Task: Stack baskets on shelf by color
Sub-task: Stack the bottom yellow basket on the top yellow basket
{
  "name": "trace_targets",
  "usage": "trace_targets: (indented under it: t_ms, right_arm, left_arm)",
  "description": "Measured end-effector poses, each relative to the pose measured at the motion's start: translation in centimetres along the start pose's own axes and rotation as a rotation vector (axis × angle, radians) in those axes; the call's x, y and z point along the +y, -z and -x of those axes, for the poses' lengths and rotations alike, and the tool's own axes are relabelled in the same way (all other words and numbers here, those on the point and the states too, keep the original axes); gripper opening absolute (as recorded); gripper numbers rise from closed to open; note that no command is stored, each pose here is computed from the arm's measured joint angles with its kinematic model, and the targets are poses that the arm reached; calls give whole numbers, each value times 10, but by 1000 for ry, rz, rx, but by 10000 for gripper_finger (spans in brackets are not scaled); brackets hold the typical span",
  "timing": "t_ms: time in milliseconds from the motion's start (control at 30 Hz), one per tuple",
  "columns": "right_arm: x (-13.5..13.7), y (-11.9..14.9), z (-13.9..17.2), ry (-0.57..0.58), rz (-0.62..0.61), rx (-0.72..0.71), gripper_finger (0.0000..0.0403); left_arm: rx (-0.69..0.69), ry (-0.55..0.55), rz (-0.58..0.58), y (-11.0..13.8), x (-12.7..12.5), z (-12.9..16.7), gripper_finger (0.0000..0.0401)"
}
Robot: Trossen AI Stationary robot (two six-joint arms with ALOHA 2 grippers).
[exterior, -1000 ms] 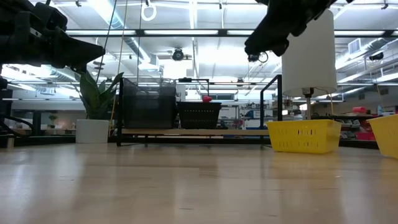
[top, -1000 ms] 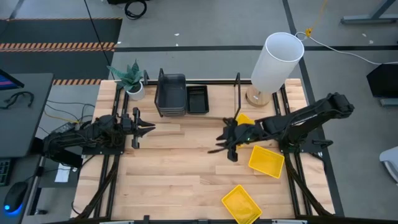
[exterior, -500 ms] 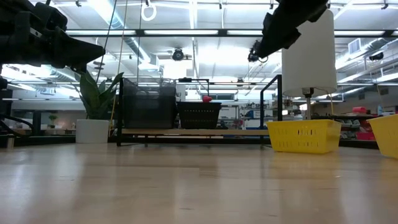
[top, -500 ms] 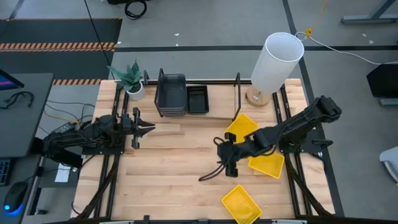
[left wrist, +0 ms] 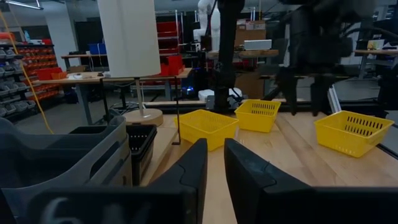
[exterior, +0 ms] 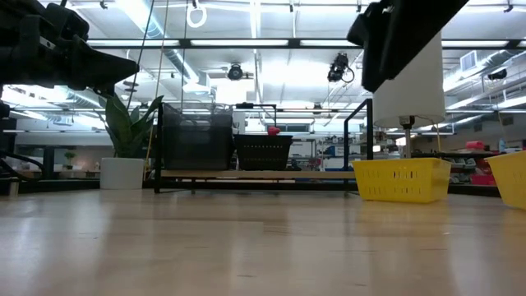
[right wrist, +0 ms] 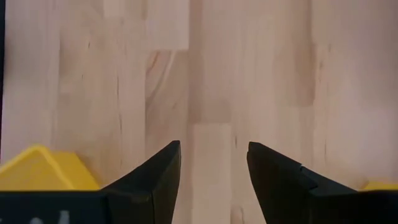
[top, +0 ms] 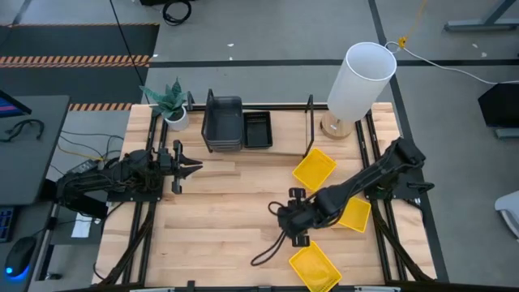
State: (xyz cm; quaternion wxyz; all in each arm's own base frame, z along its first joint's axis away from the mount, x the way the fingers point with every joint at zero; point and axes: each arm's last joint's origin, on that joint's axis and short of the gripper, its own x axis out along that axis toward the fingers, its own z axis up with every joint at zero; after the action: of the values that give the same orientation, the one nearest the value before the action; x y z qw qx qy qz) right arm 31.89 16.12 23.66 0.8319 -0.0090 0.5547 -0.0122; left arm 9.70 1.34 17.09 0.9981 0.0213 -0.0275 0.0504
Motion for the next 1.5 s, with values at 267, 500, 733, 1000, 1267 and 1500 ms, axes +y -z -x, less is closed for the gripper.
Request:
trace_targets:
  t_ms: [267, 500, 733, 1000, 1267, 1500]
  right_arm:
    - [20, 0, -6, 20, 67, 112, 208]
    - [23, 7, -7, -17, 25, 164, 239]
    - [32, 9, -5, -106, 31, 179, 254]
    - [57, 11, -1, -132, 86, 47, 239]
    - [77, 27, -28, -112, 142, 117, 231]
    - [85, 40, -55, -109, 169, 233, 216]
  left_arm:
    - [0, 0, 0, 0, 0, 0, 57]
    - [0, 0, 0, 0, 0, 0, 61]
    - [0, 0, 0, 0, 0, 0, 65]
    - [0, 0, 0, 0, 0, 0, 55]
    - [-6, -1, 0, -1, 0, 0, 64]
    - [-12, 0, -1, -1, 0, 0, 62]
